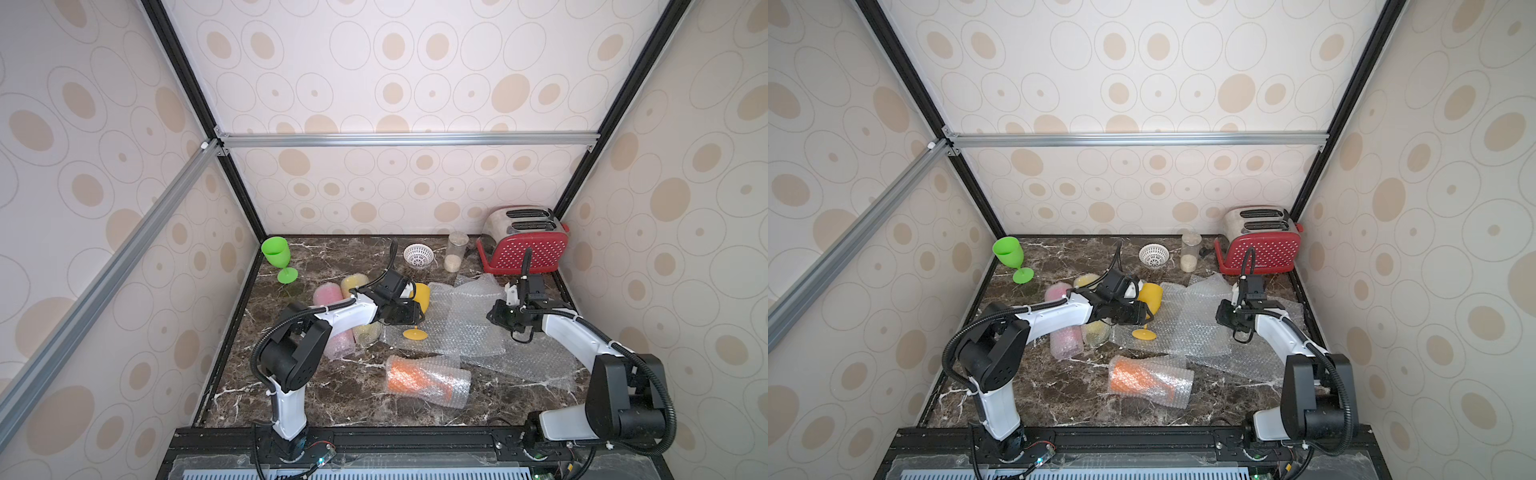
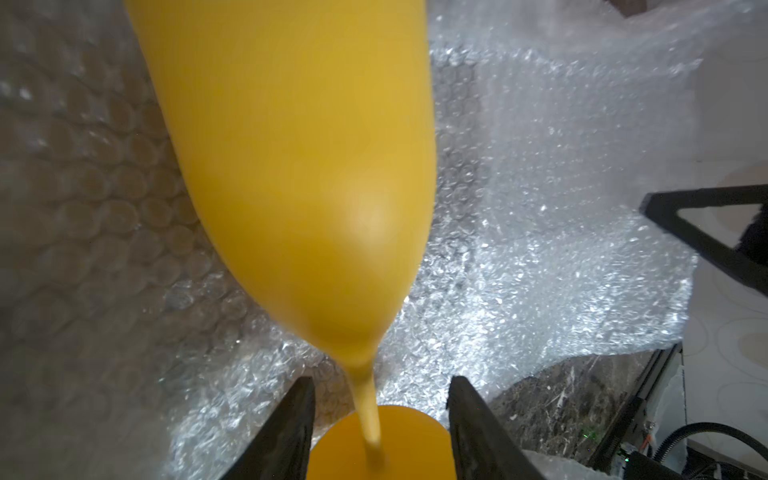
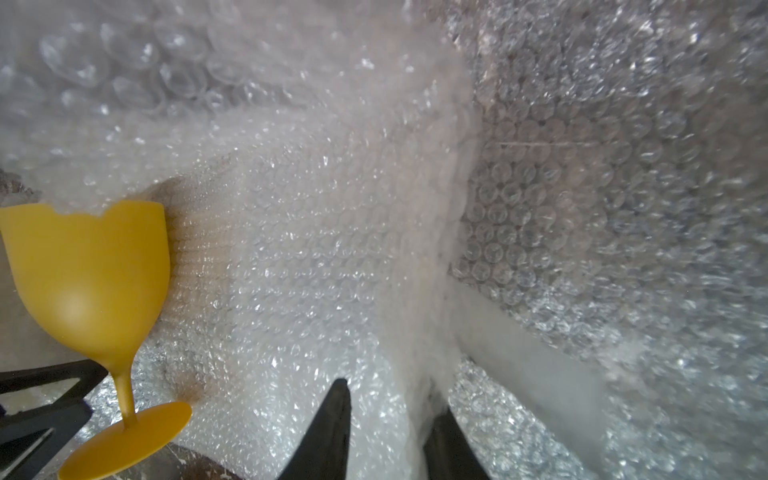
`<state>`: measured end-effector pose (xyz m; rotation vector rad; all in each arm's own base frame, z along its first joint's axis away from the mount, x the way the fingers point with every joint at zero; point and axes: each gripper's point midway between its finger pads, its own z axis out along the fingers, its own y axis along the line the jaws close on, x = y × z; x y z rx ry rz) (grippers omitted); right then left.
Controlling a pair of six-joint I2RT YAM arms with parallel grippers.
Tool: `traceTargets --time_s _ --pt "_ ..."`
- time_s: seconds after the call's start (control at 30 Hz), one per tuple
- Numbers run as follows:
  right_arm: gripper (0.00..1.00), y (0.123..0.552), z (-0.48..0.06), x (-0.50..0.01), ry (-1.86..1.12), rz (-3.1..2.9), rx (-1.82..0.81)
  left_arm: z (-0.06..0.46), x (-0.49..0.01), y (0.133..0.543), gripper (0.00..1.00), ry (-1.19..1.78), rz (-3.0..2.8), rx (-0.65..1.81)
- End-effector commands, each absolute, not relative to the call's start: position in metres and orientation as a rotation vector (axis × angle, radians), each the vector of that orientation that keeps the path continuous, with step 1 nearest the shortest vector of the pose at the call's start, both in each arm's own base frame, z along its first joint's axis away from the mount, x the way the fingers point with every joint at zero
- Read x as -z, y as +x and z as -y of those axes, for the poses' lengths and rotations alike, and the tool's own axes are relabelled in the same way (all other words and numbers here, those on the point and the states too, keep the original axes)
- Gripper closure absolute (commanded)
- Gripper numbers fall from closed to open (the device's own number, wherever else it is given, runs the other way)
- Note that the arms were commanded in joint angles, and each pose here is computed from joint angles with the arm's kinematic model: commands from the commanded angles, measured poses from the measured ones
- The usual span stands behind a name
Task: Unpack wine glasses from bubble wrap
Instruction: Pick up the wine glass from the bubble wrap.
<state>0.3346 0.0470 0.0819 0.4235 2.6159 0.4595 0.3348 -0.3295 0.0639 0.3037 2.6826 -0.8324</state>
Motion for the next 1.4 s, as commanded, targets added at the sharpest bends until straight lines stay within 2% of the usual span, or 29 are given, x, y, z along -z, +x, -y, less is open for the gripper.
traceTargets --time_s 0.0,0.13,0.23,0.3,0.4,0.8,0.93,1.37 --pt "0.7 0.331 -0.048 -0.083 0.435 -2.609 -0.482 0.329 -0.045 0.334 0.5 0.312 -2.72 0.779" --pt "0.7 0.331 -0.048 -0.084 0.425 -2.612 -0.475 0.33 -0.036 0.336 0.56 0.3 -2.73 0.77" --pt "0.69 0.33 -0.045 -0.087 0.416 -2.615 -0.455 0.328 -0.032 0.335 0.67 0.307 -2.741 0.752" --pt "0.61 0.329 -0.046 -0.092 0.407 -2.612 -0.459 0.327 -0.032 0.334 0.77 0.309 -2.743 0.749" --pt "0.54 0.328 -0.048 -0.099 0.395 -2.599 -0.486 0.327 -0.038 0.334 0.82 0.314 -2.73 0.757" --pt "0.43 0.322 -0.021 -0.128 0.428 -2.582 -0.401 0.333 -0.073 0.338 0.84 0.348 -2.657 0.805" --pt "0.43 0.323 -0.014 -0.139 0.449 -2.558 -0.439 0.334 -0.088 0.34 0.84 0.364 -2.625 0.819" --pt "0.43 0.34 -0.046 -0.181 0.388 -2.447 -0.713 0.349 -0.133 0.332 0.84 0.475 -2.48 1.006"
